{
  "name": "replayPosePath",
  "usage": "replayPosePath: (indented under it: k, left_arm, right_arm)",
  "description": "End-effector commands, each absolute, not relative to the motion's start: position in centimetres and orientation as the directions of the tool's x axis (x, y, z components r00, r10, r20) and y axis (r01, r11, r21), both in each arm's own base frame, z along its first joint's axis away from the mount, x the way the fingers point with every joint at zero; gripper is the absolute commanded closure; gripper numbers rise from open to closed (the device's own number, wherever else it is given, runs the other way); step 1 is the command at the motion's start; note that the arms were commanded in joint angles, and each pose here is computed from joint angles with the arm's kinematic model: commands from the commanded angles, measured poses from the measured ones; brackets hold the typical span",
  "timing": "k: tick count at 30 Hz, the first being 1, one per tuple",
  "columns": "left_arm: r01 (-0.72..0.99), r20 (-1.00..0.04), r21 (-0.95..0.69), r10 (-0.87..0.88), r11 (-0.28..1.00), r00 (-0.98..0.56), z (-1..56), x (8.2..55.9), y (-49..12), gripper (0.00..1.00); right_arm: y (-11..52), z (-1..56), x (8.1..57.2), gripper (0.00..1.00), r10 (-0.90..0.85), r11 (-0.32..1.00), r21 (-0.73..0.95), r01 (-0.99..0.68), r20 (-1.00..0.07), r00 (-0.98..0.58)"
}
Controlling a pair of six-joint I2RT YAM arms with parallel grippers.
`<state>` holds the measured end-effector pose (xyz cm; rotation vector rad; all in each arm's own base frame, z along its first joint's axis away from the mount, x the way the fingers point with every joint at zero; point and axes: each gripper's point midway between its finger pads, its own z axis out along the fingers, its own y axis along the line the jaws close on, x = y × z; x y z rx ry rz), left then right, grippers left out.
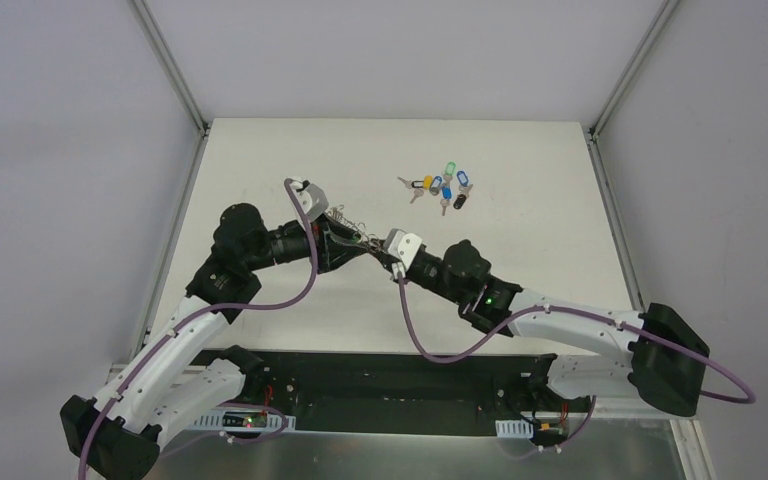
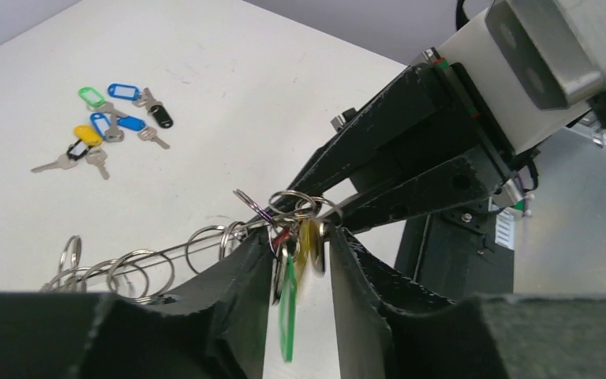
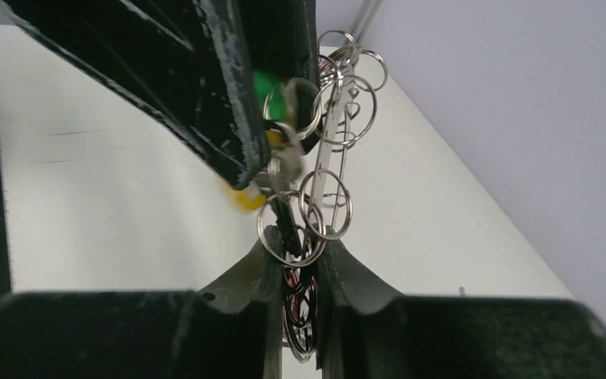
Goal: Remove the keys from the keyring
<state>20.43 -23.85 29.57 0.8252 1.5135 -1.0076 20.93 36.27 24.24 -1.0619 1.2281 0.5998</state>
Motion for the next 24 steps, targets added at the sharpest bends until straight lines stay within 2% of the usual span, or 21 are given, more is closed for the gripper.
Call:
replayPosePath:
  k: [1,6,14,21,24]
  left_arm:
    - [0.936,-0.992,-0.125,-0.068,0.33,-0.109,31.9,19.5,-24.4,0.61]
    - [0.949,-0.993,-0.114,-0.073,0.294,-0.096,32.1,18.9,-24.5,0.57]
    - [0.955,-0.995,-0.084,-0.082,0.285,-0.064,32.6,18.4,-24.4,0.57]
    - [0.962,-0.998,-0.023,-0.07,0.273,-0.004,32.3,17.8,-24.1,0.47]
    - [0.97,-0.997,-0.008,-0.078,0.245,0.011,32.2,17.5,-24.4,0.36]
  right_arm:
    - [35.3,29.8,20.9,1.0,-0.115,0.486,-0.502,-0.715,-0.848,0.517]
    - [34.3,32.7,20.9,1.0,-0.133,0.523,-0.577,-0.628,-0.783,0.608]
    - [33.7,35.8,20.0,1.0,-0.163,0.472,-0.679,-0.562,-0.694,0.701]
    - [33.1,37.3,18.8,1.0,-0.162,0.421,-0.72,-0.552,-0.659,0.735]
    - [33.0,37.2,18.1,1.0,-0.145,0.395,-0.718,-0.573,-0.664,0.733]
